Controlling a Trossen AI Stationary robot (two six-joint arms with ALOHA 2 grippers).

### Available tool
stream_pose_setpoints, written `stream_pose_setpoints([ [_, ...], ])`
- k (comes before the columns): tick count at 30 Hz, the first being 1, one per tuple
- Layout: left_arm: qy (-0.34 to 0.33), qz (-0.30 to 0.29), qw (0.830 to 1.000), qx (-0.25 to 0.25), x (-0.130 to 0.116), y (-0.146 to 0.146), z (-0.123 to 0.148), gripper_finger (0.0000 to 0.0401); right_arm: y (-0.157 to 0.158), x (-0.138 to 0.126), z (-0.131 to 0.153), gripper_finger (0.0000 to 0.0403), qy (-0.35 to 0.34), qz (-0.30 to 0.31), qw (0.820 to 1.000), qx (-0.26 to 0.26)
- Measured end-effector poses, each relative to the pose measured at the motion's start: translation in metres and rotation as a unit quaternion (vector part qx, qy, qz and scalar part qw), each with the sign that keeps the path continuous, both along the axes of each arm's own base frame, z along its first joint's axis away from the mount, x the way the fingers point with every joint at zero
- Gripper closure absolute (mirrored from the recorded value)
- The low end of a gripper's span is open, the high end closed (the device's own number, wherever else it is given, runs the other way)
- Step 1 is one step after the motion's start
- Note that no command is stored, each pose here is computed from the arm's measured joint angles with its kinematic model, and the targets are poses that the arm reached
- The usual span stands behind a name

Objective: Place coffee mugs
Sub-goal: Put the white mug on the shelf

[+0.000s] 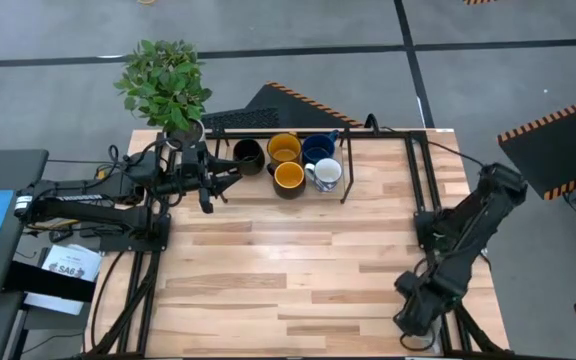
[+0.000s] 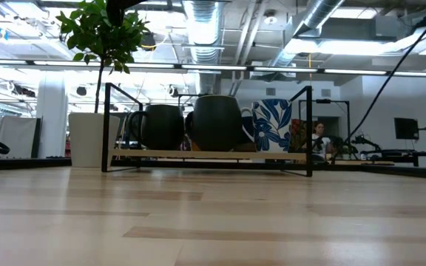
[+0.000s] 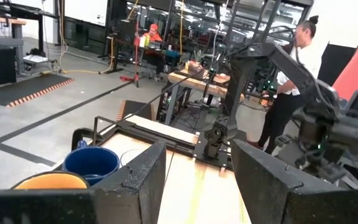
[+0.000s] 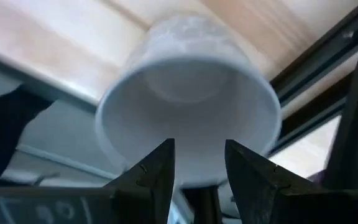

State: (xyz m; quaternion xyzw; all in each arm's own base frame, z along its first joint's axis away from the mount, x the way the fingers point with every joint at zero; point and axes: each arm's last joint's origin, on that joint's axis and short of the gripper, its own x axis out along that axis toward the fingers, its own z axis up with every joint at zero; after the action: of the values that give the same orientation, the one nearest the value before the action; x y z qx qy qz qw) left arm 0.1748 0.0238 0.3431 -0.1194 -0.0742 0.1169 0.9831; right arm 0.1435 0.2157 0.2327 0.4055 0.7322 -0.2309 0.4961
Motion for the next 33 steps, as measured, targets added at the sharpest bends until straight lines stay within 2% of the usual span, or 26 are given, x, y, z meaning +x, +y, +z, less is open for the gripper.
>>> stream_pose_setpoints([
  [6, 0.000, 0.000, 1.000, 0.000, 0.000, 0.000, 0.000, 0.0235, 0.009, 0.013, -0.033, 0.0237, 0.037, 0.002, 0.998, -0.051],
  [11, 0.000, 0.000, 1.000, 0.000, 0.000, 0.000, 0.000, 0.0235, 0.007, 0.024, -0.048, 0.0237, 0.049, -0.013, 0.996, -0.079],
  [18, -0.001, 0.000, 1.000, -0.002, 0.000, 0.000, 0.000, 0.0235, -0.014, 0.049, -0.051, 0.0237, -0.040, -0.011, 0.989, -0.141],
  [23, -0.002, -0.001, 1.000, -0.008, 0.000, 0.000, 0.000, 0.0235, -0.039, 0.074, -0.051, 0.0237, -0.100, 0.028, 0.979, -0.177],
  [28, -0.002, -0.001, 1.000, -0.008, 0.000, 0.000, 0.000, 0.0235, -0.075, 0.107, -0.050, 0.0237, -0.168, 0.076, 0.959, -0.214],
  [33, -0.001, -0.001, 1.000, -0.005, 0.000, 0.000, 0.000, 0.0235, -0.117, 0.147, -0.050, 0.0237, -0.260, 0.113, 0.933, -0.222],
])
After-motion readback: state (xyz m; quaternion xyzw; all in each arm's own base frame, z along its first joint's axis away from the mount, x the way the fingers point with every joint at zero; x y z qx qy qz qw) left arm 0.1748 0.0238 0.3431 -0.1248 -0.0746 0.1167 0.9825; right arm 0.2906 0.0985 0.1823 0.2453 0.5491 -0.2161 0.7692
